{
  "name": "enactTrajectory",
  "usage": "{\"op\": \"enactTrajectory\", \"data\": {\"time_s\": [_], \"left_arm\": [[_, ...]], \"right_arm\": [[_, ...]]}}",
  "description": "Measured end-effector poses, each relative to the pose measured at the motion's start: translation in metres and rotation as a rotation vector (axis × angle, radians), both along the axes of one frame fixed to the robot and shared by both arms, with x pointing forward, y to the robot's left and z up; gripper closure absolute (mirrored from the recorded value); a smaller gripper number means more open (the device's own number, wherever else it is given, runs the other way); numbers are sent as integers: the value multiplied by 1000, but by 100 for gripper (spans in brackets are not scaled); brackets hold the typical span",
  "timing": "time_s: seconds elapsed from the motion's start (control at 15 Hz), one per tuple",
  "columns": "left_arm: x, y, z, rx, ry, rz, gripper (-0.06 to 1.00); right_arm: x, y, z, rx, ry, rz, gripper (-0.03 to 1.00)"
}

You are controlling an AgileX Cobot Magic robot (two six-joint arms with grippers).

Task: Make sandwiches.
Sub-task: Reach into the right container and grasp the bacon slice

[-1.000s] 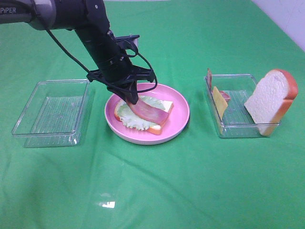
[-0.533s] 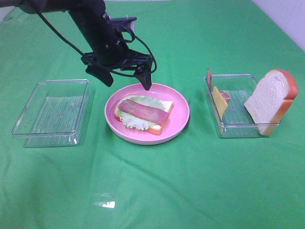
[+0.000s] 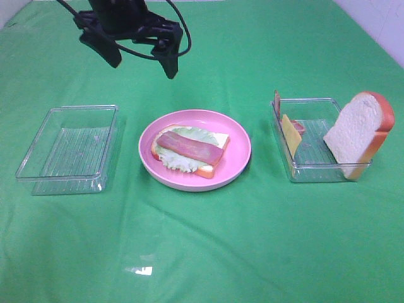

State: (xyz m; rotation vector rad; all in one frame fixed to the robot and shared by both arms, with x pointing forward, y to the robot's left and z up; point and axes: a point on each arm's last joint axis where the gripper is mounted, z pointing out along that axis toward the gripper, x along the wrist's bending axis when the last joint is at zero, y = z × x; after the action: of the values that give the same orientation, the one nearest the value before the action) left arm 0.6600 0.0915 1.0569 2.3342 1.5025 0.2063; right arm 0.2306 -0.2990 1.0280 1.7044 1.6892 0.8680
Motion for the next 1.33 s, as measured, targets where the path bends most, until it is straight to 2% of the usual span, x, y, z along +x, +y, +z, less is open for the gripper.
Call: {"op": "enactTrajectory", "data": {"time_s": [0.07,0.13,0.2,0.27,0.4,0.6,0.8,0.93,1.07,1.33], "left_arm": [[-7,6,14,11,-28,10,-4],[-26,20,43,35,-82,23,-4],[-26,20,43,35,-82,23,-4],[-50,40,64,90,-126,40,-4],[-75,70,75,118,-125,105,-4],[-107,137,72,150,-74,279,-4],[-157,183,59,165,-14,412,-4],[-185,194,52,160,5,456,-4],[-231,200,37,144,27,482,-4],[-314,208,23,80,-103,507,-4]], "right_arm": [[0,0,0,0,0,0,3],[0,0,0,0,0,0,3],[0,0,0,0,0,0,3],[0,0,0,0,0,0,3],[0,0,0,4,0,3,3],[0,0,0,0,0,0,3],[0,0,0,0,0,0,3],[0,0,0,0,0,0,3],[0,0,0,0,0,0,3],[0,0,0,0,0,0,3]]}}
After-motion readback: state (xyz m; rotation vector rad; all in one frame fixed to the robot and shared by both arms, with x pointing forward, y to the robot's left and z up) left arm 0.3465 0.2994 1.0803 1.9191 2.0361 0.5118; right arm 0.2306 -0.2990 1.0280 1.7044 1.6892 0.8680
